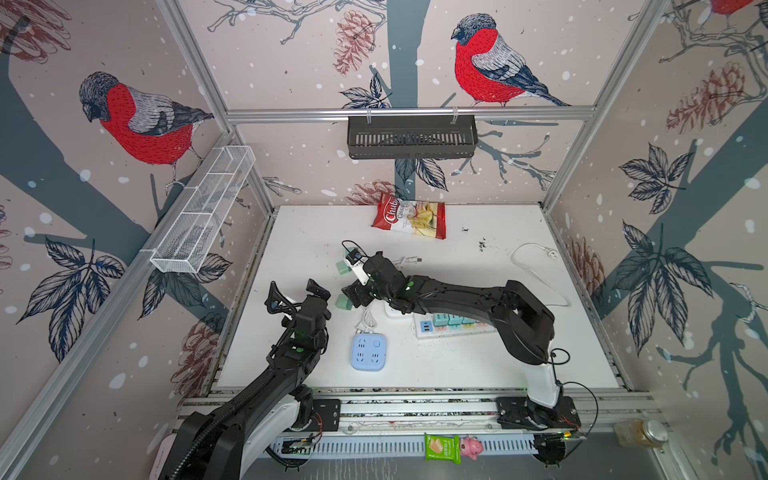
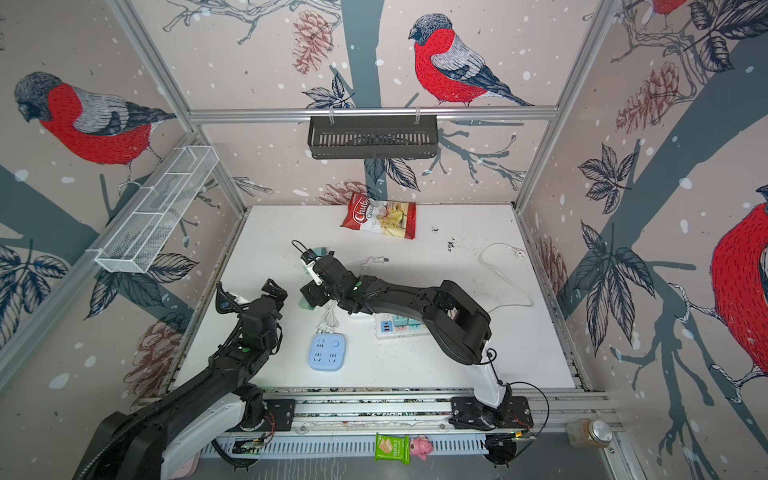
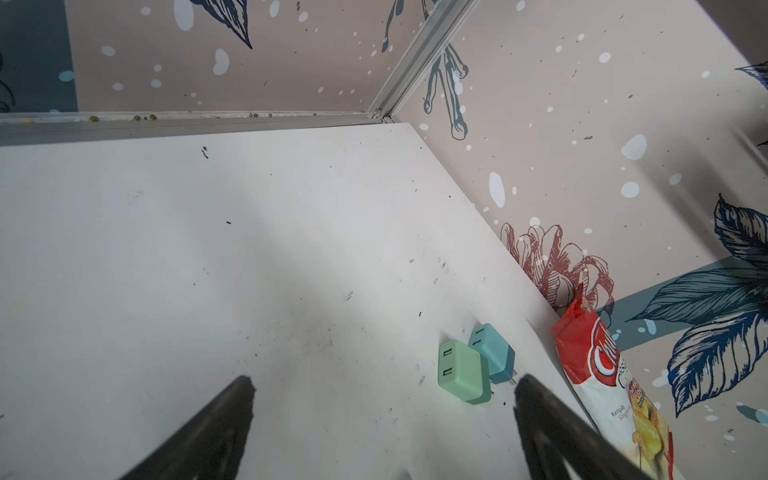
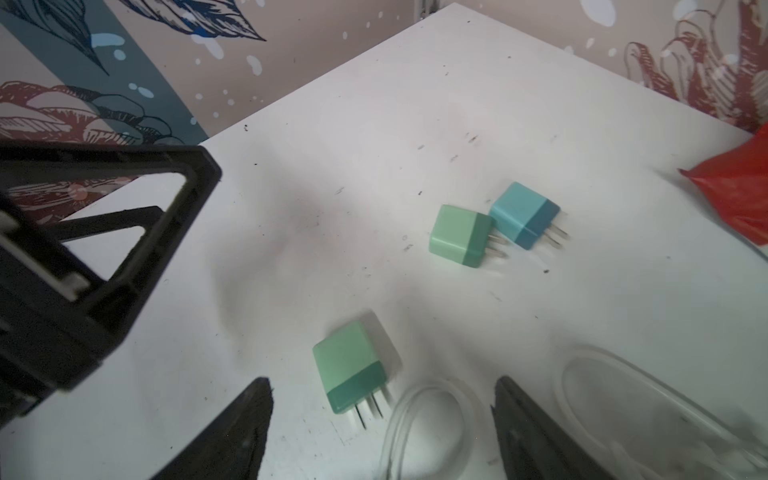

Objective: Insert the plug

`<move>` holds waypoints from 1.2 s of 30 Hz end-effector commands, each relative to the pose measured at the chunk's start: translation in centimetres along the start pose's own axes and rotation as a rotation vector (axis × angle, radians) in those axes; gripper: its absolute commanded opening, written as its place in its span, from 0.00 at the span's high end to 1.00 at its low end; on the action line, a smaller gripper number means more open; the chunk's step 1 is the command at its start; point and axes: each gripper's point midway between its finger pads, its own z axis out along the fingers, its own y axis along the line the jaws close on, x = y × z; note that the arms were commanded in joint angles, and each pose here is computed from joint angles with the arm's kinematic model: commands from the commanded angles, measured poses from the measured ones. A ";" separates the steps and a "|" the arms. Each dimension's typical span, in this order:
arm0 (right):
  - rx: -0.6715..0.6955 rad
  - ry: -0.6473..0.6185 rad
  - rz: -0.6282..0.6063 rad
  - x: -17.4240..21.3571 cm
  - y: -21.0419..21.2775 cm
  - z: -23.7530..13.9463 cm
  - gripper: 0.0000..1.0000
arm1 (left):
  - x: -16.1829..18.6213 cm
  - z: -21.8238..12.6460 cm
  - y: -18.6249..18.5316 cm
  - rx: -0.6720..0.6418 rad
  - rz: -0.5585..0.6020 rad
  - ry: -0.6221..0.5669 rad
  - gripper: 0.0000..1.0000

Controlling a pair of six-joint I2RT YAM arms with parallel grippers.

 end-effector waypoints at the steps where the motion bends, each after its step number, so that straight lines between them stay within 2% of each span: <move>1: -0.034 0.080 -0.054 1.5 1.0 1.4 0.15 | -0.2 0.1 -0.2 0.004 -0.036 -0.007 0.03; 6: -0.012 0.140 -0.067 3.3 0.4 3.8 0.13 | -0.2 0.1 -0.1 0.006 -0.042 -0.005 0.03; 16: -0.052 0.262 -0.051 7.5 -0.2 7.6 0.16 | -0.1 0.1 -0.3 0.009 -0.040 0.001 0.03; 23: -0.051 0.303 -0.047 9.3 -0.3 8.0 0.24 | 0.2 0.2 -0.3 0.011 -0.034 0.011 0.03; 36: -0.061 0.282 -0.053 9.6 0.6 6.7 0.36 | 0.3 0.3 -0.3 0.009 -0.033 0.013 0.03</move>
